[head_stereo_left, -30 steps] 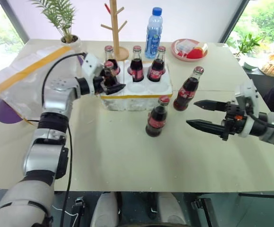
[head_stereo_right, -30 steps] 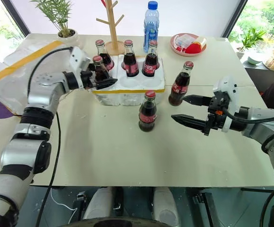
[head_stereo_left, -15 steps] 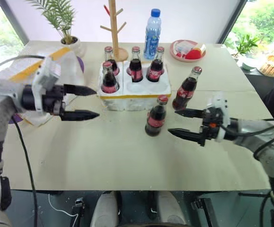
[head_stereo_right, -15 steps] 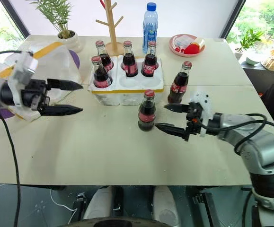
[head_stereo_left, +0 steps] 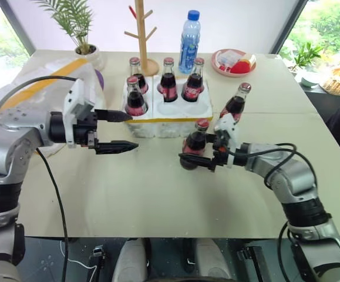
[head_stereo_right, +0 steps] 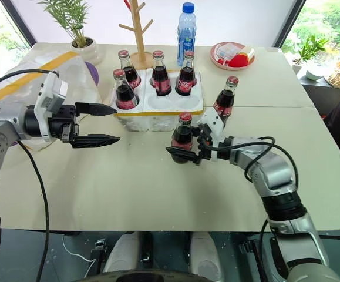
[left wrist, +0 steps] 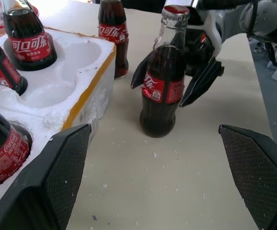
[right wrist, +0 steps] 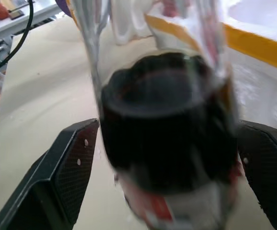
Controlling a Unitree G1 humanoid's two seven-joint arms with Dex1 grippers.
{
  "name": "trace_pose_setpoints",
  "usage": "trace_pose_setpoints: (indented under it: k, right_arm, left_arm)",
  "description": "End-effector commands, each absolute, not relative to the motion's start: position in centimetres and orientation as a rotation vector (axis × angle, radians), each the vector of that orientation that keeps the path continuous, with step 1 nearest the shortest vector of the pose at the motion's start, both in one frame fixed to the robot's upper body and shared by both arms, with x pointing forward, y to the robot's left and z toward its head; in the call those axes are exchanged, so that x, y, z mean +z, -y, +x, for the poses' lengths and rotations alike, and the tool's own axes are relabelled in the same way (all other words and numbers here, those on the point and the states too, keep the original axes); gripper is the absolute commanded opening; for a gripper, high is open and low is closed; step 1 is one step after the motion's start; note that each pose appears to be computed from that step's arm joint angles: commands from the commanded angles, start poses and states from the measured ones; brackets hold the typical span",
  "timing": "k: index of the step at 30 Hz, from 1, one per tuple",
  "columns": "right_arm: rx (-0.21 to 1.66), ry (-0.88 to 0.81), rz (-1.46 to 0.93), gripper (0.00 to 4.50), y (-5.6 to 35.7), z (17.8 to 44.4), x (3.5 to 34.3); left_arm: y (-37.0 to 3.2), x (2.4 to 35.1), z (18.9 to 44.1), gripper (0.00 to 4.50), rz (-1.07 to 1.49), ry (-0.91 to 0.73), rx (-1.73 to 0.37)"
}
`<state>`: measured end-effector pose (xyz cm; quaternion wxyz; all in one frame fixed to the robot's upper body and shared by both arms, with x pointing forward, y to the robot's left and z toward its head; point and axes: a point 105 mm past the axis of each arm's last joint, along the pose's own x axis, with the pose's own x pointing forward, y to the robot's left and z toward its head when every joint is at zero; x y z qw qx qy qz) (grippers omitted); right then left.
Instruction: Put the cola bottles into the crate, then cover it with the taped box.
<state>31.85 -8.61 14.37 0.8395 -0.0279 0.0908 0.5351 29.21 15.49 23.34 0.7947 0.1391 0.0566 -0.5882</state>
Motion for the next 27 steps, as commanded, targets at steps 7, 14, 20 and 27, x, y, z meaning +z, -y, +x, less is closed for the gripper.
trace_pose_setpoints:
  k: [7, 14, 20, 27]
  right_arm:
    - [1.333, 0.015, 0.028, 2.85, 7.7, 28.5, 22.1]
    - [1.319, 0.185, -0.015, 2.85, 6.2, 30.5, 28.8]
    - [0.963, 0.224, -0.122, 2.85, 3.4, 38.8, 30.0]
    - [0.902, 0.121, -0.105, 2.85, 1.7, 41.8, 26.8]
  left_arm:
    - [-15.8, 24.8, 29.2, 4.5, 0.305, -0.044, -1.207]
    - [-16.9, 25.4, 29.7, 4.5, 0.271, -0.008, -1.135]
    - [-17.2, 26.0, 30.2, 4.5, 0.266, 0.034, -1.083]
    - [-18.1, 26.5, 30.5, 4.5, 0.272, 0.064, -1.009]
